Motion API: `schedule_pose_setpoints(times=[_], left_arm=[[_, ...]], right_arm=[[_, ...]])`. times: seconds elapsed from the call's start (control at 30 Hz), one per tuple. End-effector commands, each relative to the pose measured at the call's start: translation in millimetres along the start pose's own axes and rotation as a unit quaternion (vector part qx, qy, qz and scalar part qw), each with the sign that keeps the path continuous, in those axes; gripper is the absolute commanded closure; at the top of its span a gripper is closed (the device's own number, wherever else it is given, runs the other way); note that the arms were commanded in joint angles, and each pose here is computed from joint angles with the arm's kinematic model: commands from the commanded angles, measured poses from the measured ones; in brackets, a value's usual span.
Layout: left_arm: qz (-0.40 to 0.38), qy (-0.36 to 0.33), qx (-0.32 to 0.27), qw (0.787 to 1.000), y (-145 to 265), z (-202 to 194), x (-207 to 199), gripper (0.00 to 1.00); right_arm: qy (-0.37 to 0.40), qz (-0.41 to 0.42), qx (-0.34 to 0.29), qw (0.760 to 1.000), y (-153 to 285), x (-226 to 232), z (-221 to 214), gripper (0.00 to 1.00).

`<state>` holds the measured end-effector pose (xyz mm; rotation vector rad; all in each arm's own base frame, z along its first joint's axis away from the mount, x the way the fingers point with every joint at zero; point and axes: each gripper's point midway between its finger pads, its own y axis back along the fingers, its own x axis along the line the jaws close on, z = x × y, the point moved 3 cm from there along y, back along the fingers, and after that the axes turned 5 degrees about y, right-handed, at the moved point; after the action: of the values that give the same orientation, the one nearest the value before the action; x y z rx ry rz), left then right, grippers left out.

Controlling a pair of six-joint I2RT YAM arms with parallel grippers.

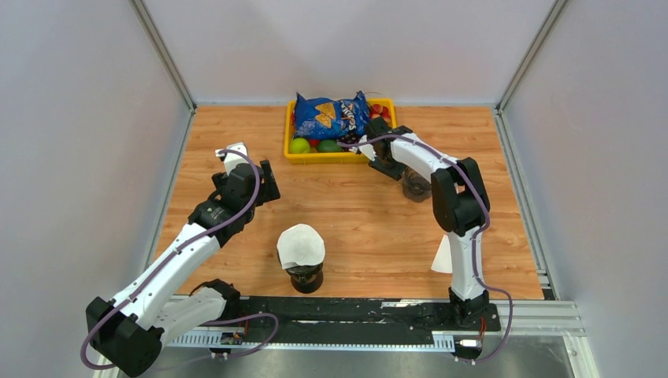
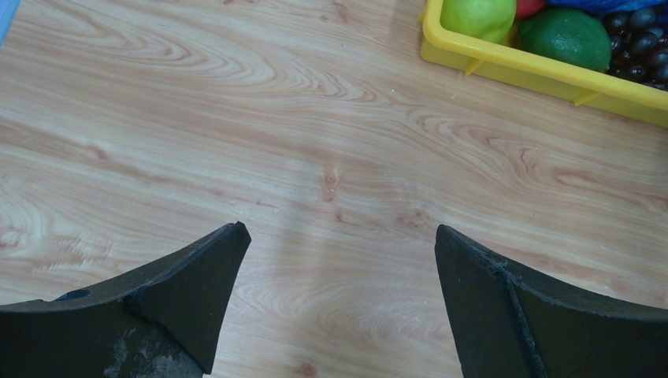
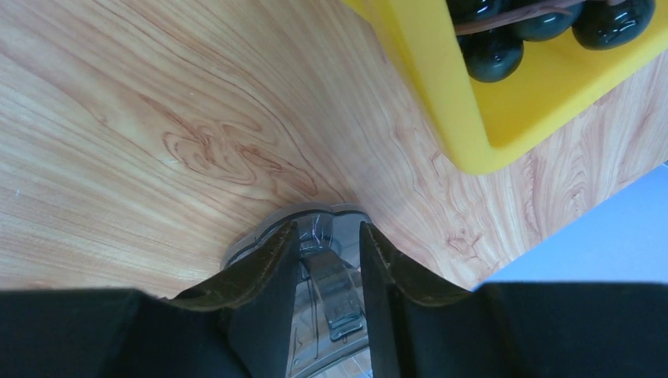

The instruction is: Place the coffee filter in the dripper

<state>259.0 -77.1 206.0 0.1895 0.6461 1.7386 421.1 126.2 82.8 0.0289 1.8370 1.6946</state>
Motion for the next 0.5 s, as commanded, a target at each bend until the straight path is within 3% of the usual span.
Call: schedule_pose_setpoints(times=[0.0,0.47], left_arm=[[0.004,0.000,-0.010,1.000,-1,5,0,0.00],[0.006,-0.003,-0.007,1.000,-3,4,0,0.00]], right_arm=[[0.005,-0.018,0.003,1.000,6,-14,2,0.64],[0.023,-0.025,-0.020,0.999,24,-16,11,0.86]])
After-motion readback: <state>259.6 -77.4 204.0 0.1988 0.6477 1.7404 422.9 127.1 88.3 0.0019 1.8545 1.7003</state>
